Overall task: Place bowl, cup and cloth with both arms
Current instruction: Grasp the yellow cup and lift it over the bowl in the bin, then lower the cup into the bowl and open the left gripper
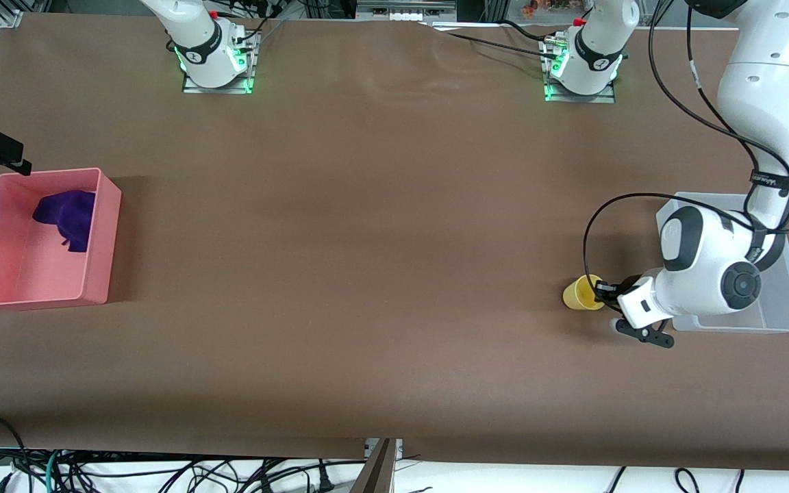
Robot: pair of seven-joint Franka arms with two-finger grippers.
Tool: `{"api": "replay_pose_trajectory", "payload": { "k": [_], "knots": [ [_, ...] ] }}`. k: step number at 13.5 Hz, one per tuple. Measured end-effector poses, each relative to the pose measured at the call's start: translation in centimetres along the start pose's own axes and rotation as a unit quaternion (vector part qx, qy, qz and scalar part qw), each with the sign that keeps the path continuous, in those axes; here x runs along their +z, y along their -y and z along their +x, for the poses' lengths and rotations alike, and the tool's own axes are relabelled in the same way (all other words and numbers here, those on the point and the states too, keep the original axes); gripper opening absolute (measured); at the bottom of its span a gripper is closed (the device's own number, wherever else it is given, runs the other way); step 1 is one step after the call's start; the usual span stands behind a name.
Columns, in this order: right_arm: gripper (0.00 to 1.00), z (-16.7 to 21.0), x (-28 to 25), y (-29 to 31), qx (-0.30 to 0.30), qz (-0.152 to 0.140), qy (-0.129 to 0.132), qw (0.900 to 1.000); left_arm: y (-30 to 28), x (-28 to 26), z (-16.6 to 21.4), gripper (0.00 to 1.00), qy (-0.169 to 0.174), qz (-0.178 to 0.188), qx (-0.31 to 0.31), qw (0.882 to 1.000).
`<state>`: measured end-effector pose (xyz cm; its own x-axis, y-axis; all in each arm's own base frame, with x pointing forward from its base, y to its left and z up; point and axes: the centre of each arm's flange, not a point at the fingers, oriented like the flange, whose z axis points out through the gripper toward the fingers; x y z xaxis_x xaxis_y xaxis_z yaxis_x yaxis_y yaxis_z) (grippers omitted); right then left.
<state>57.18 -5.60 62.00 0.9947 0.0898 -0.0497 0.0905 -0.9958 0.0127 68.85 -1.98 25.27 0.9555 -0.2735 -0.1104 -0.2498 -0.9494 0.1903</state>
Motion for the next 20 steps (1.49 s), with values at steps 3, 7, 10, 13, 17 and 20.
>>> {"api": "replay_pose_trajectory", "payload": {
  "k": [3,7,10,13,17,20],
  "knots": [
    [1.00,-0.3,0.3,0.1,0.028,0.002,0.015,0.999,1.1,-8.7,-2.4,0.04,0.034,0.054,0.031,0.997],
    [1.00,-0.3,0.5,0.0,0.033,0.001,0.018,0.999,8.4,-17.7,-8.3,0.04,0.074,0.146,0.132,0.978],
    [1.00,-0.3,0.7,0.0,0.034,0.000,0.020,0.999,18.2,-16.7,-13.7,0.04,0.084,0.136,0.162,0.974],
    [1.00,0.0,1.1,-0.1,0.034,0.001,0.024,0.999,24.3,-11.2,-17.1,0.04,0.049,0.136,0.173,0.974],
    [1.00,0.4,1.7,0.1,0.031,0.001,0.028,0.999,24.4,-5.5,-17.7,0.04,0.040,0.108,0.177,0.977],
    [1.00,0.4,1.8,0.2,0.031,0.001,0.029,0.999,24.3,-4.8,-17.5,0.04,0.040,0.102,0.178,0.978]
  ]
}}
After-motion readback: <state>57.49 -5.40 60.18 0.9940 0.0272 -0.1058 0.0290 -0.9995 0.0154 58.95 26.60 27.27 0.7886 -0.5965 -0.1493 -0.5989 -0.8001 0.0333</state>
